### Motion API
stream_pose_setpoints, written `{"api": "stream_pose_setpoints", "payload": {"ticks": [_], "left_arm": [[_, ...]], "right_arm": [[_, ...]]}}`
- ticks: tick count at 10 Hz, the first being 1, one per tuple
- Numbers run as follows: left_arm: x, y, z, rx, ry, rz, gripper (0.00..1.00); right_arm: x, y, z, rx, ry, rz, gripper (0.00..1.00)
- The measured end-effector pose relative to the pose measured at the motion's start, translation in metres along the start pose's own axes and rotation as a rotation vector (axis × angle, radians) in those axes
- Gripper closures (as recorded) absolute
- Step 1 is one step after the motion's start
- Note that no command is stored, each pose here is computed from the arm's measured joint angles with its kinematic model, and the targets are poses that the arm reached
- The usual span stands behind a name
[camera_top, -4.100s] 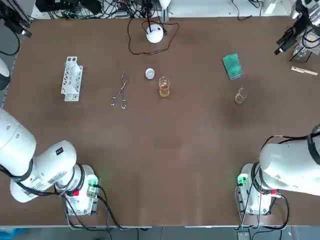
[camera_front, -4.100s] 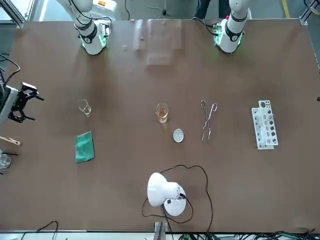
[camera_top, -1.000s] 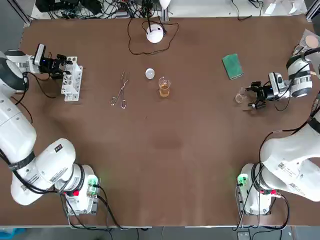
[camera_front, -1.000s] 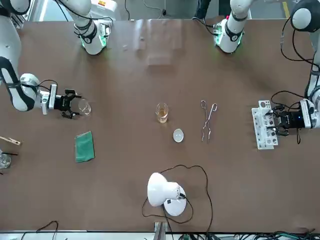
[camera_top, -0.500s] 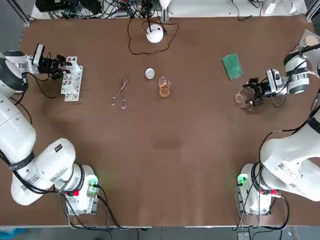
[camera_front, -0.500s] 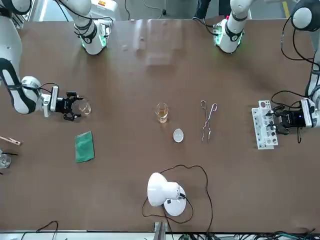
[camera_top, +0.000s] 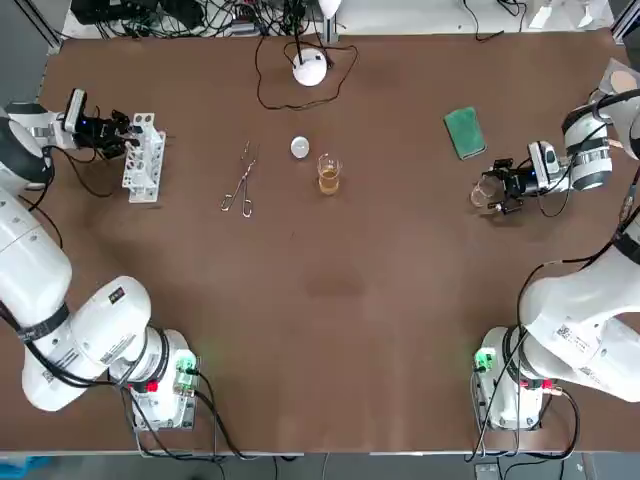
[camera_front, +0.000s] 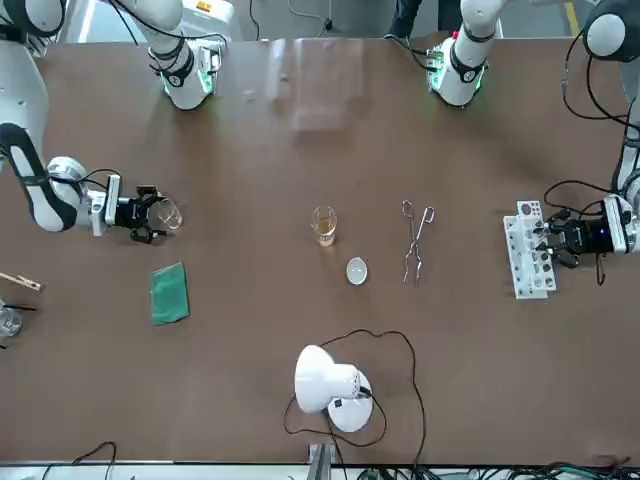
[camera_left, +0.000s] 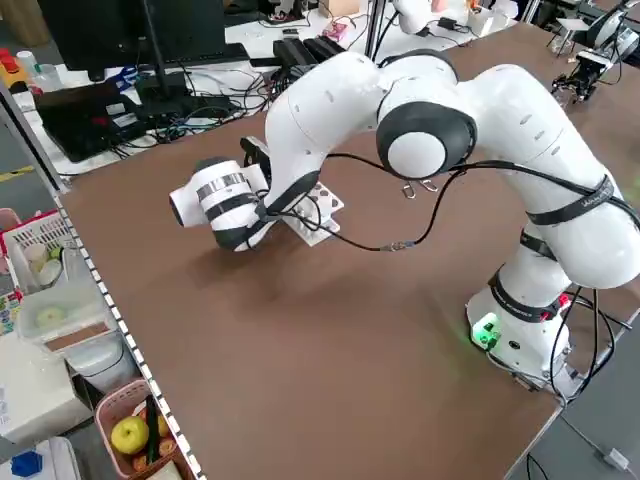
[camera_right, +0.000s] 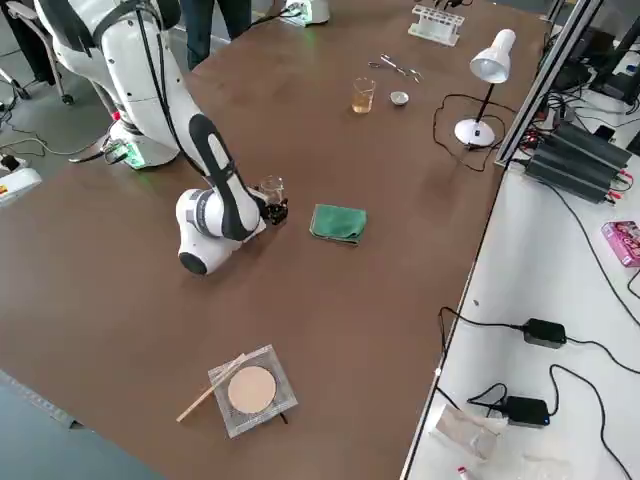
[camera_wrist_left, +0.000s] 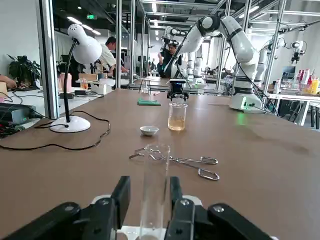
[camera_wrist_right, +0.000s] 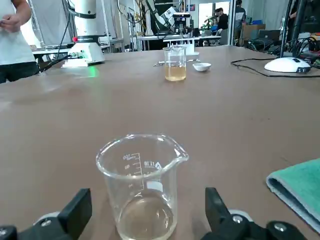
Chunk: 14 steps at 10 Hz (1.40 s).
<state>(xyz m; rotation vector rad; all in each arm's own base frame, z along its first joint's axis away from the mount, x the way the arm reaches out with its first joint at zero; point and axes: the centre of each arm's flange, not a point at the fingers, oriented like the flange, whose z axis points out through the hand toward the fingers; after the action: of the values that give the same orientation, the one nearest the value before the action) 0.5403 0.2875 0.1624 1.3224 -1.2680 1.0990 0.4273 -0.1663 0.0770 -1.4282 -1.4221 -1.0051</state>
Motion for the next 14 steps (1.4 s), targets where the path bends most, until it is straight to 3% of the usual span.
{"api": "stream_pose_setpoints", "payload": {"ticks": [7, 14], "left_arm": [[0.003, 0.0, 0.001, -0.009, 0.009, 0.003, 0.77], [0.03, -0.005, 0.004, -0.036, 0.019, 0.008, 0.79]], "right_arm": [[-0.005, 0.011, 0.024, 0.027, 0.013, -0.008, 0.0], [-0.009, 0.01, 0.026, 0.029, 0.016, -0.019, 0.0]]}}
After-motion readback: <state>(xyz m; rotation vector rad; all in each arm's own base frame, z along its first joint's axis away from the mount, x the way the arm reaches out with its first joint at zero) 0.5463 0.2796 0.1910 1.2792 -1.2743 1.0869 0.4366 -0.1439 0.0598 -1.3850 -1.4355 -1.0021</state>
